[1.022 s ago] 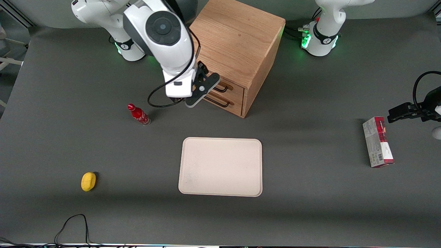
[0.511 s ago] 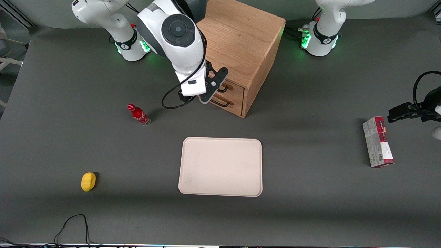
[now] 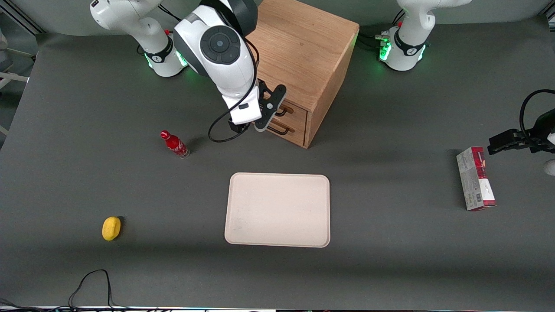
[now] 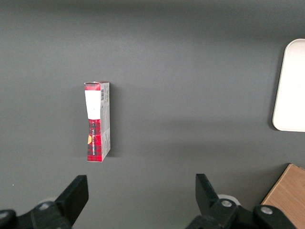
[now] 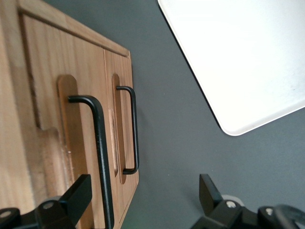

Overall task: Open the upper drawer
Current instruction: 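Align the right gripper fingers around the upper drawer handle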

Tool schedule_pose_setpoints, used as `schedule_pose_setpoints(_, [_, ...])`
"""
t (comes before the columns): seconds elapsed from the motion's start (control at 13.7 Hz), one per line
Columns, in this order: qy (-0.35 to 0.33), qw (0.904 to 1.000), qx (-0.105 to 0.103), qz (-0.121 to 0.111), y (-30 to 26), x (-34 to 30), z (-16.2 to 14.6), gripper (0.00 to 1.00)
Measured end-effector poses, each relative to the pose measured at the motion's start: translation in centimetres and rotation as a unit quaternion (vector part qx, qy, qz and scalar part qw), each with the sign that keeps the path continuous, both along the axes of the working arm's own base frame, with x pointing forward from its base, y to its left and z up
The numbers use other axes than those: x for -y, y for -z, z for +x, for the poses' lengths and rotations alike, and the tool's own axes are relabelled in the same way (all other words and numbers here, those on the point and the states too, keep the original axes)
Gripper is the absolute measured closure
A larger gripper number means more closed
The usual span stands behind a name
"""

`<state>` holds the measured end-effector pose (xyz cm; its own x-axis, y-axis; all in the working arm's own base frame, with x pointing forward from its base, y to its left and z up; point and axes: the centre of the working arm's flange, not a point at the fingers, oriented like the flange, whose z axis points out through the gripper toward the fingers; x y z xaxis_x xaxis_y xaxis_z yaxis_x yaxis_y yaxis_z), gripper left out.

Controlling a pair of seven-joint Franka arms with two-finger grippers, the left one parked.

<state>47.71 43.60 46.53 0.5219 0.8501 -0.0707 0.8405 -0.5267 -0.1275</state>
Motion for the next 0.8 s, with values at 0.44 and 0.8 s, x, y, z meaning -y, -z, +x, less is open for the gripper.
schedule_pose_setpoints(0.44, [-0.001, 1.0000, -0.001, -0.002, 2.7, 0.4, -0.4, 0.00])
schedule_pose_setpoints(0.8, [-0.004, 1.0000, 0.001, -0.001, 4.4, 0.7, -0.5, 0.00])
